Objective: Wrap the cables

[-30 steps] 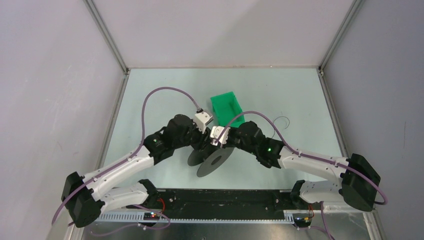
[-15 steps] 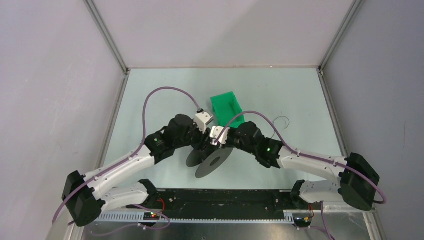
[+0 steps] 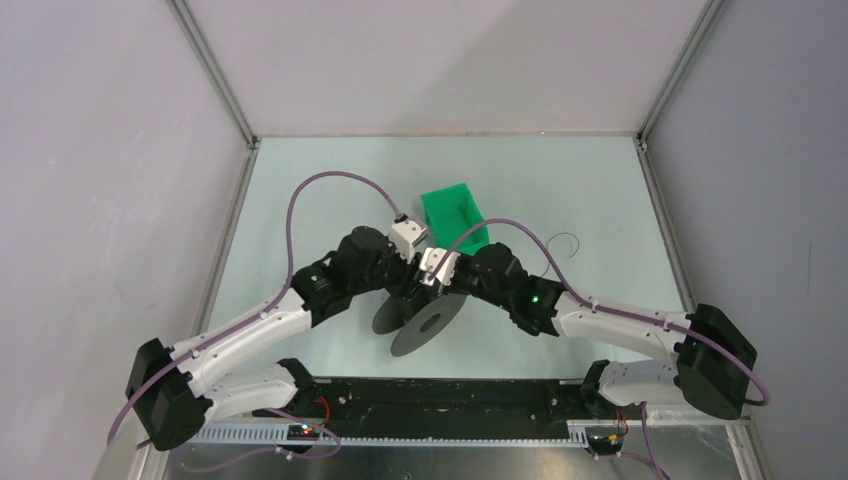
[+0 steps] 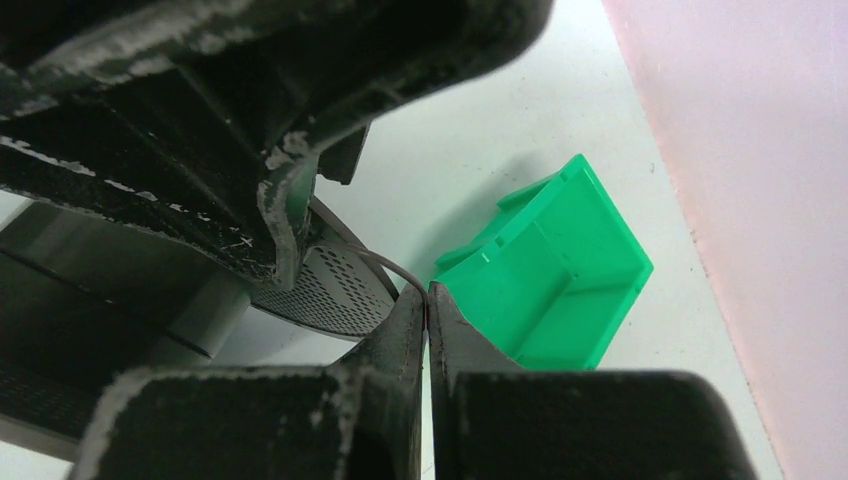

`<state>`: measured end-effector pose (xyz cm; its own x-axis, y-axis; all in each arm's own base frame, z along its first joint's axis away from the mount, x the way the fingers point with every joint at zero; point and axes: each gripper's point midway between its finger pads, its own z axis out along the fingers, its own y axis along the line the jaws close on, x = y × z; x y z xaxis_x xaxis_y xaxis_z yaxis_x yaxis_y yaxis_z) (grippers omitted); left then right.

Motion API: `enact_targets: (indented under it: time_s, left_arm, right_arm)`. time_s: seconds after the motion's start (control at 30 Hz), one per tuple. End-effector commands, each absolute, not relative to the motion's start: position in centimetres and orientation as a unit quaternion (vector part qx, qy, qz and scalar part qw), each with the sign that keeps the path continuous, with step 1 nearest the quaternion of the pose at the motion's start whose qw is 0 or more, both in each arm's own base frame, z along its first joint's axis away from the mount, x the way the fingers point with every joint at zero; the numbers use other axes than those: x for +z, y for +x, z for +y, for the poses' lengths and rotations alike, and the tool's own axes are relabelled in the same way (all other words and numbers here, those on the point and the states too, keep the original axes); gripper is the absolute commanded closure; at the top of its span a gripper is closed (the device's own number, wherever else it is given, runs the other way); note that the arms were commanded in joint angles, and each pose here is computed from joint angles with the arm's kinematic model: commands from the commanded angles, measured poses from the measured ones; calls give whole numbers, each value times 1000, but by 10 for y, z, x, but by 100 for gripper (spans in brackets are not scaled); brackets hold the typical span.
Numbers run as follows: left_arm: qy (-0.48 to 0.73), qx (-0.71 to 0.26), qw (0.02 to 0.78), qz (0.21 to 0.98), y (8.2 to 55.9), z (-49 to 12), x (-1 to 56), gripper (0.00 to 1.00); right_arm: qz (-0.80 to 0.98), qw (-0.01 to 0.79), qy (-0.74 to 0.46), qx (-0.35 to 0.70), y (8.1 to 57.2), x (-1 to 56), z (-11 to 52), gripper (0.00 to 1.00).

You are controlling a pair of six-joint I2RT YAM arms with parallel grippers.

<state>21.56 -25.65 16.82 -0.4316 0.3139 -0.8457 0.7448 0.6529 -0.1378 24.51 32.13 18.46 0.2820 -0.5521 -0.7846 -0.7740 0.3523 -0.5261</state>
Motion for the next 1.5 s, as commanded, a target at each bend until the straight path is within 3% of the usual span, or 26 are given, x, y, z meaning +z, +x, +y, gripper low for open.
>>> enact_targets:
  time_s: [0.0, 0.47, 0.63, 0.77, 0.87, 1.0, 1.13, 1.47]
  left_arm:
    - [317, -279, 447, 788, 222, -268, 192, 49]
    - [300, -267, 458, 793, 226, -262, 189, 50]
    - [292, -250, 464, 798, 230, -255, 186, 54]
    - [287, -241, 464, 803, 228, -248, 179, 65]
    - [291, -239, 459, 804, 224, -245, 174, 83]
    - [293, -237, 458, 805, 222, -243, 172, 98]
    - [306, -244, 460, 797, 220, -245, 176, 100]
    - [323, -257, 471, 780, 217, -249, 190, 100]
  right_arm:
    - [597, 582, -540, 119, 243, 190, 328, 100]
    - [621, 567, -523, 141, 239, 183, 329, 100]
    - [623, 562, -527, 138, 237, 180, 327, 98]
    - [625, 558, -529, 137, 236, 178, 326, 90]
    - [620, 556, -536, 139, 236, 179, 325, 85]
    - [610, 556, -542, 158, 234, 184, 324, 80]
    - [599, 552, -547, 194, 230, 189, 322, 78]
    - [573, 554, -557, 234, 225, 197, 316, 97]
